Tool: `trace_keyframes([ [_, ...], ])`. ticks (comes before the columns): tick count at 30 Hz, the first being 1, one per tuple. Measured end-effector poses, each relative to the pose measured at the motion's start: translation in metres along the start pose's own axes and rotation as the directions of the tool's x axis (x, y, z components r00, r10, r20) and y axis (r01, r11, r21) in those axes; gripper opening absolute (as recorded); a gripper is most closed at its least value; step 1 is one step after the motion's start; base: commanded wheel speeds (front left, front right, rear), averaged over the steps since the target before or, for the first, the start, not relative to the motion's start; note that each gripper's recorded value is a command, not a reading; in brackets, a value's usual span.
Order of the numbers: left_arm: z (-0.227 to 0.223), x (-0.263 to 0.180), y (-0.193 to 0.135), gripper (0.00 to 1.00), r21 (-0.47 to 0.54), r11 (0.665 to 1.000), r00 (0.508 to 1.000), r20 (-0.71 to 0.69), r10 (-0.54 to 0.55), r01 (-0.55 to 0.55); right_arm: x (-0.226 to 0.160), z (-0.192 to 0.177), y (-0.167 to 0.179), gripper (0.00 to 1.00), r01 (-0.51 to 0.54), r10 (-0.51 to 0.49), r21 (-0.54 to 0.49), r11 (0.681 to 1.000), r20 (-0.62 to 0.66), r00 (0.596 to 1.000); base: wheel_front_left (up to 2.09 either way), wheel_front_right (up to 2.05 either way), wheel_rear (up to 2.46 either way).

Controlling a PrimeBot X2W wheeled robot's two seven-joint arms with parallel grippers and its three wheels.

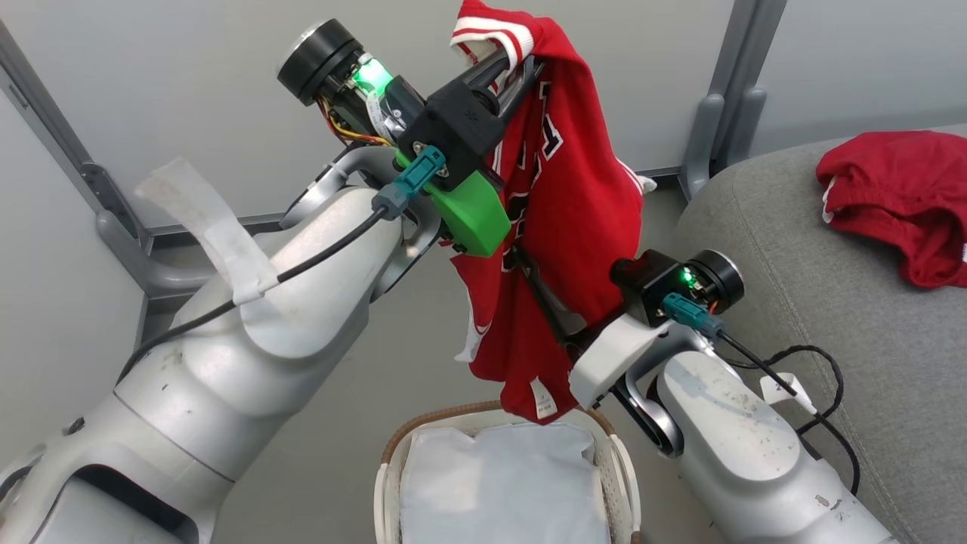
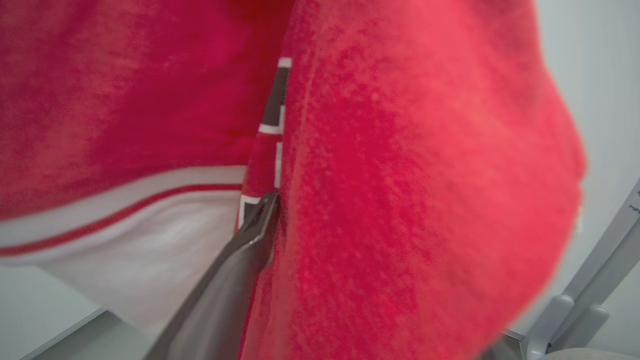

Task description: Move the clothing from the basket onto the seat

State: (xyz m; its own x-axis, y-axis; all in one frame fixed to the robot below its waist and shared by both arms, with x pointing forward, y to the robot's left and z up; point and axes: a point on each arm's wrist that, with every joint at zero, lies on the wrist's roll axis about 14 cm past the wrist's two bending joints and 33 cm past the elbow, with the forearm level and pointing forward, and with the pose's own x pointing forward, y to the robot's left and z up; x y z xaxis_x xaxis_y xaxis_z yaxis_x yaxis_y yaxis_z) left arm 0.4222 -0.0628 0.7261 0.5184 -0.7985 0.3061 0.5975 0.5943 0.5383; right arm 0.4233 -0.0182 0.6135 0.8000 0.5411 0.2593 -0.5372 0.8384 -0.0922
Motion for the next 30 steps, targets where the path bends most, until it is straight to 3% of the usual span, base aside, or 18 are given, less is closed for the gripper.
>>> trace_keyframes([
  [1,0.0,0.0,-0.001,0.0,-0.003,1.0,1.0,-0.002,-0.002,0.002,0.002,-0.001,0.004,0.64,-0.015,0.015,0.0,1.0,-0.006,1.0,0.0,0.0,0.0],
  [3,-0.002,-0.002,-0.002,0.0,-0.019,1.0,1.0,-0.007,0.0,0.0,0.005,0.0,0.007,0.26,-0.028,0.028,0.004,1.0,-0.006,1.0,0.0,0.0,0.0],
  [4,-0.004,-0.003,-0.002,0.0,-0.029,1.0,1.0,-0.014,0.003,-0.003,0.007,0.002,0.008,0.0,-0.032,0.032,0.004,0.999,-0.003,0.999,0.0,0.0,0.0],
  [14,-0.054,-0.04,0.0,0.0,-0.184,0.976,0.986,-0.139,0.091,-0.116,0.014,0.019,-0.004,0.0,-0.001,0.001,-0.005,1.0,0.048,0.999,0.0,0.0,0.0],
  [15,-0.06,-0.045,-0.002,0.35,-0.21,0.969,0.984,-0.15,0.101,-0.131,0.014,0.022,-0.008,0.0,0.011,-0.01,-0.004,1.0,0.057,0.998,0.0,0.0,0.0],
  [16,-0.065,-0.049,-0.005,0.47,-0.238,0.96,0.98,-0.162,0.113,-0.15,0.013,0.024,-0.011,0.0,0.021,-0.02,-0.004,1.0,0.064,0.998,0.0,0.0,0.0],
  [17,-0.07,-0.053,-0.007,0.99,-0.255,0.953,0.978,-0.172,0.119,-0.161,0.012,0.025,-0.014,0.0,0.029,-0.029,-0.004,1.0,0.067,0.997,0.0,0.0,0.0],
  [30,-0.129,-0.104,-0.066,1.0,-0.459,0.848,0.937,-0.328,0.115,-0.265,-0.001,0.02,-0.054,0.0,0.137,-0.134,-0.044,0.99,0.063,0.989,0.0,0.0,0.0],
])
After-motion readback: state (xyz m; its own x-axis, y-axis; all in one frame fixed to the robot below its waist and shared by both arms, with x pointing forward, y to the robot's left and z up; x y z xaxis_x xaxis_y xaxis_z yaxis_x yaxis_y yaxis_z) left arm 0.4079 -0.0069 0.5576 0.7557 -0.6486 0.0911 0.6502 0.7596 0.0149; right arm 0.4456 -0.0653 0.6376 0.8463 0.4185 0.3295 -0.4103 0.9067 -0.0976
